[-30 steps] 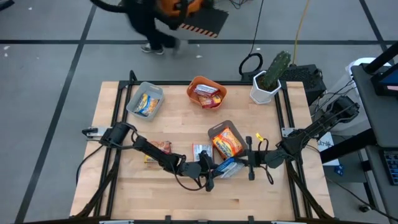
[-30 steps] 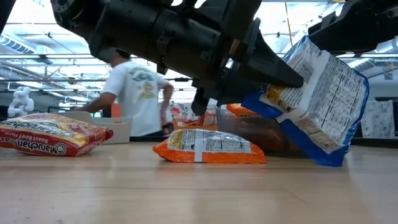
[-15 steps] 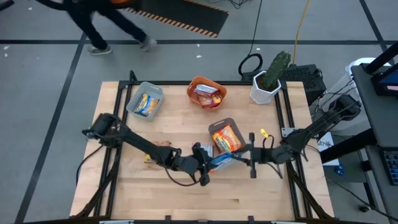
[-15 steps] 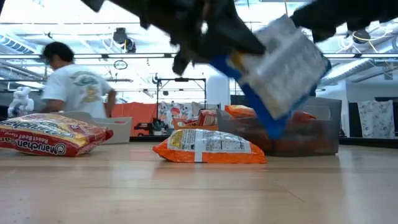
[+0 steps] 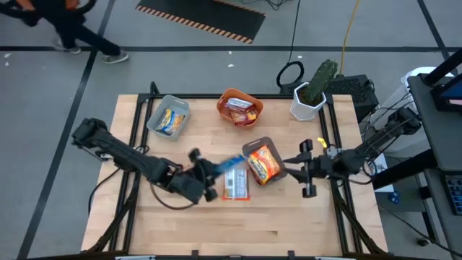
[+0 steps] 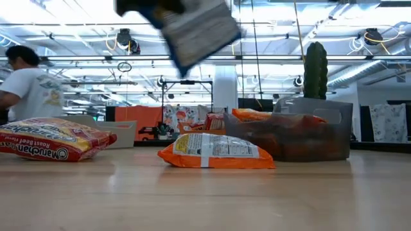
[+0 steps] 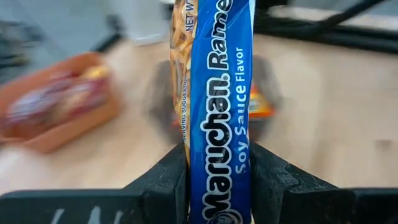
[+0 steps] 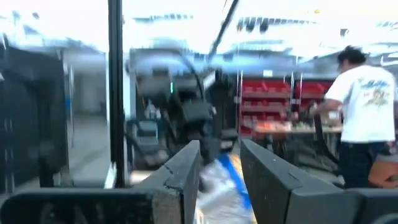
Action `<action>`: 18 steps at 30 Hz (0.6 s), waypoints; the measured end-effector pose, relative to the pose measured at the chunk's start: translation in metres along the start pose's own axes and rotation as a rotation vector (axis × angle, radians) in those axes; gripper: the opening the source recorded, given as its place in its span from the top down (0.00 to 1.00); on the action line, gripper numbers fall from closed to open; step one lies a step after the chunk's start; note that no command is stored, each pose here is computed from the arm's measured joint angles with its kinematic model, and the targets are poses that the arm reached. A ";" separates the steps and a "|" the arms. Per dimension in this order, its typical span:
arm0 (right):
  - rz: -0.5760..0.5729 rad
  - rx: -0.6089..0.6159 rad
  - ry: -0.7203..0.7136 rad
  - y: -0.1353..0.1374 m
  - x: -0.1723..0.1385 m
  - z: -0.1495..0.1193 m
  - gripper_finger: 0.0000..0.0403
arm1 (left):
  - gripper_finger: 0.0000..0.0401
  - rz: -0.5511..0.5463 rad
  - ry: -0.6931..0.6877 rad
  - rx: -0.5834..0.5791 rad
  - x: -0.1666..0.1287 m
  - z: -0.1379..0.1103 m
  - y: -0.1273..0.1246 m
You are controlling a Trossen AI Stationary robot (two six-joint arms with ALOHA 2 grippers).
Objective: Sort Maruchan noodles
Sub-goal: Put the blue noodle pack into the gray bin
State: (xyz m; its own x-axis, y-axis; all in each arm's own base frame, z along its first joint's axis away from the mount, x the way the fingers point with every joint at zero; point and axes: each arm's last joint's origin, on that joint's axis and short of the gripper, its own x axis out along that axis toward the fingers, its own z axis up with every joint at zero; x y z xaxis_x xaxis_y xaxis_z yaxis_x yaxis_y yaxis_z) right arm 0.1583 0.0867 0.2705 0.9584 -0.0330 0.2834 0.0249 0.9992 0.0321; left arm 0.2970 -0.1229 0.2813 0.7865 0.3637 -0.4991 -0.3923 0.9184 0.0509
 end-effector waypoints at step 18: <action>0.001 0.083 0.212 0.029 0.025 -0.075 0.72 | 0.70 0.624 0.202 0.099 -0.030 -0.021 0.090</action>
State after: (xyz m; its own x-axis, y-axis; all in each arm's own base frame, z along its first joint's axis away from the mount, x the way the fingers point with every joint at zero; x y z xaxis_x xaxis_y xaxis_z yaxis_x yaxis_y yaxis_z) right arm 0.2048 0.1165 0.2064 0.9969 -0.0176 0.0762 0.0089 0.9935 0.1131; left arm 0.2277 -0.0547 0.2828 0.3172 0.8048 -0.5017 -0.6923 0.5581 0.4574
